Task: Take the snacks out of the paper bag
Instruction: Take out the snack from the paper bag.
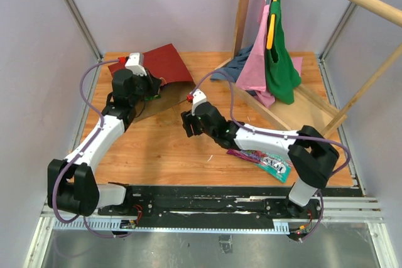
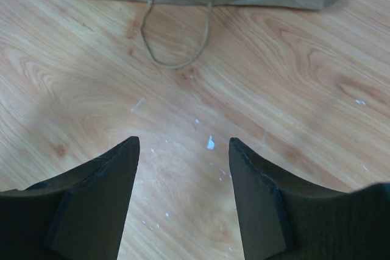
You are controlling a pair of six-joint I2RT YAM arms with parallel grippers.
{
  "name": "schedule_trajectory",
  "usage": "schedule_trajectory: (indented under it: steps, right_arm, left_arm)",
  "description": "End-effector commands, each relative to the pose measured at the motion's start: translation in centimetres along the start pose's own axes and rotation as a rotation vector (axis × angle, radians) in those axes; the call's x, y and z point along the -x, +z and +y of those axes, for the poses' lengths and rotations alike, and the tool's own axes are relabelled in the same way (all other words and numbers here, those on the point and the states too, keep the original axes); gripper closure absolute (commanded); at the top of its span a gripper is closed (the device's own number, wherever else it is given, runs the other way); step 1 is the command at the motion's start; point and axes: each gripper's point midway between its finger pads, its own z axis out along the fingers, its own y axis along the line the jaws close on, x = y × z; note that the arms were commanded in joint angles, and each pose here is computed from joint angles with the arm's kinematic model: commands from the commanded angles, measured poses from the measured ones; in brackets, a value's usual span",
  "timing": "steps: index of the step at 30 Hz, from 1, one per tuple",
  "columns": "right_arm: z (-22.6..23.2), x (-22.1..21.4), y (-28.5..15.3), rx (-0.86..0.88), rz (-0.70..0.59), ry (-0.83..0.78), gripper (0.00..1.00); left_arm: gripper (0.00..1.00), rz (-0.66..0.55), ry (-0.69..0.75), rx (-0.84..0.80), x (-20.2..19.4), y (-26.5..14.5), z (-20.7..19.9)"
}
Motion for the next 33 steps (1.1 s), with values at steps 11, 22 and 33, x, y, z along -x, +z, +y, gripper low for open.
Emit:
schedule_trajectory:
  steps: [11,22,33]
  right_arm:
    - [5.9,3.0,7.7,0.135,-0.105,0.156,0.37]
    - [5.3,3.9,12.8,0.128,-0.420,0.369,0.39]
    - [5.7,6.5,16.5,0.134,-0.533,0.428,0.41]
  left_arm:
    - [1.00,-0.067,0.044,-0.018,2.1,-1.3,-0.6]
    - [1.00,-0.055,0.053,-0.037,2.1,-1.6,-1.0]
    - [1.00,-0.026,0.063,-0.039,1.6,-1.3,-0.9]
